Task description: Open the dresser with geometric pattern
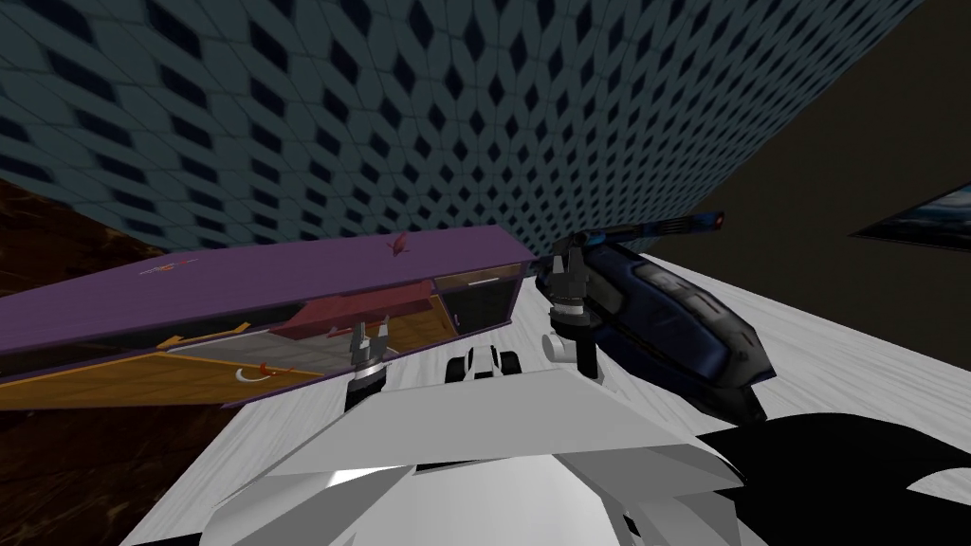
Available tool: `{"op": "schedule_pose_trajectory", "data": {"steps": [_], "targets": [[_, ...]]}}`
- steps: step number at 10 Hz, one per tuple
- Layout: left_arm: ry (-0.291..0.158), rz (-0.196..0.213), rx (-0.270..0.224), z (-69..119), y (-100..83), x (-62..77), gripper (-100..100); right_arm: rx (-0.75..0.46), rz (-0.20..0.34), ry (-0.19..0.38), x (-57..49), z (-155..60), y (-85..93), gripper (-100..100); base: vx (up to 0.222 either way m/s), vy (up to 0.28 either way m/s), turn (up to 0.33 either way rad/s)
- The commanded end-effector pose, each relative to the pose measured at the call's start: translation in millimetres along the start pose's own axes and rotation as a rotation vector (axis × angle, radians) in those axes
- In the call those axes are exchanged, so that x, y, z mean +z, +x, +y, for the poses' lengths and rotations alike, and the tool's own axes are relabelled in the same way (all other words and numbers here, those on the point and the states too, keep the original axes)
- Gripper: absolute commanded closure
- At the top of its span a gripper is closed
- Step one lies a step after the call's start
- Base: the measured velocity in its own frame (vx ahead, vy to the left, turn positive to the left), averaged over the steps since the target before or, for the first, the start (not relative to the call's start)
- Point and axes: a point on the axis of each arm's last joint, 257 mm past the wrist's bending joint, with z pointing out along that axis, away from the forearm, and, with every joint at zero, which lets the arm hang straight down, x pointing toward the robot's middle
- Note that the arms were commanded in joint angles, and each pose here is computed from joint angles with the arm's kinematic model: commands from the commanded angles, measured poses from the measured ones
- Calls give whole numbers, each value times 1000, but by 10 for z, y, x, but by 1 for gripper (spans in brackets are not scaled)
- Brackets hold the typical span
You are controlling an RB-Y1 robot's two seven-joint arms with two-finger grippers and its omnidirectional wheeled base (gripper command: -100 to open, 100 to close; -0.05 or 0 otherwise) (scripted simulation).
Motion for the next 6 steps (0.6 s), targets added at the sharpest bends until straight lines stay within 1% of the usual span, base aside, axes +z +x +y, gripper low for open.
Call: {"op": "schedule_pose_trajectory", "data": {"steps": [1,2,3,4,6], "targets": [[23,5,-6,-149,-91,196,-100,0,0,0,0,0,0,0,-15,-44,13],[23,6,-9,-185,-123,245,-100,0,0,0,0,0,0,0,-13,-52,11],[-19,-1,-7,-48,-87,127,-100,0,0,0,0,0,0,0,1,-17,10],[-32,-5,-7,-16,-104,108,0,0,0,0,0,0,0,0,0,0,0],[-54,-10,-5,45,-118,58,0,0,0,0,0,0,0,0,0,0,0]]}}
